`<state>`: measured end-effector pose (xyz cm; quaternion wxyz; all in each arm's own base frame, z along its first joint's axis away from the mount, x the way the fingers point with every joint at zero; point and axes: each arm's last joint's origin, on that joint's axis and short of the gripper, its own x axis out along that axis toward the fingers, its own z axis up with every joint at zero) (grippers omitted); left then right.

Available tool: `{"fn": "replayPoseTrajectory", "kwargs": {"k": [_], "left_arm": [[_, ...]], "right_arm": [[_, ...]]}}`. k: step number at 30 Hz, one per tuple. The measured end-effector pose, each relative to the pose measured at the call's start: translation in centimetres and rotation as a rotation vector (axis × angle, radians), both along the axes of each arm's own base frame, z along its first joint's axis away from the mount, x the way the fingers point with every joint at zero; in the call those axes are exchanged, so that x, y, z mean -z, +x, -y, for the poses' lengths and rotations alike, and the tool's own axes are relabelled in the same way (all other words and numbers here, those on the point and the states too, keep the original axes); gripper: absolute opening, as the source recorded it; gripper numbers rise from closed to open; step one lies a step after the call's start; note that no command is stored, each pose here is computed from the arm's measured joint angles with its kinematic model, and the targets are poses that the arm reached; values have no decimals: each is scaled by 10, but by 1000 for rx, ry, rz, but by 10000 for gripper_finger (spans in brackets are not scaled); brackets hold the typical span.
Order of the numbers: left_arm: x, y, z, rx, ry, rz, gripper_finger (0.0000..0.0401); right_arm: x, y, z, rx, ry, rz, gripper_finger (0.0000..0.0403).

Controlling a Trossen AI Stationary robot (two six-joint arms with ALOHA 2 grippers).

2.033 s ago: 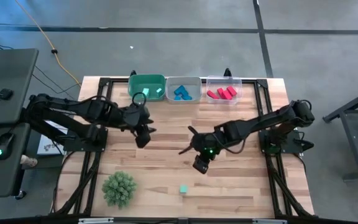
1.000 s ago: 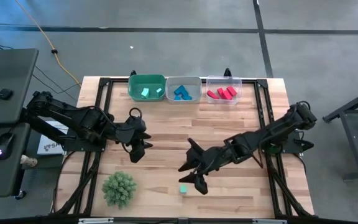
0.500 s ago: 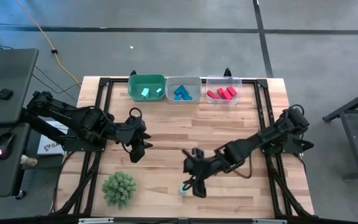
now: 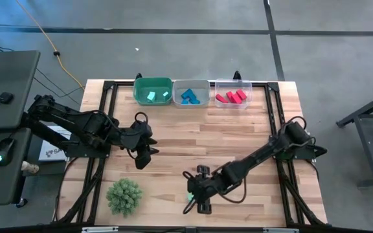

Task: Sort & place blocks by color
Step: Put the light blue block into the green bin

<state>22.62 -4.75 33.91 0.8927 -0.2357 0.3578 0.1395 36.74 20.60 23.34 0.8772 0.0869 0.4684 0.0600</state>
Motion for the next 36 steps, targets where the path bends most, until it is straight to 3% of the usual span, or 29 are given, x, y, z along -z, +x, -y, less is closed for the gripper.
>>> {"fn": "replayPoseTrajectory", "kwargs": {"k": [20,36], "left_arm": [[0,0,0,0,15,1,129],[0,0,0,0,15,1,129]], "right_arm": [[60,8,-15,-25,-85,-126,195],[65,11,-21,-37,-109,-75,195]]}}
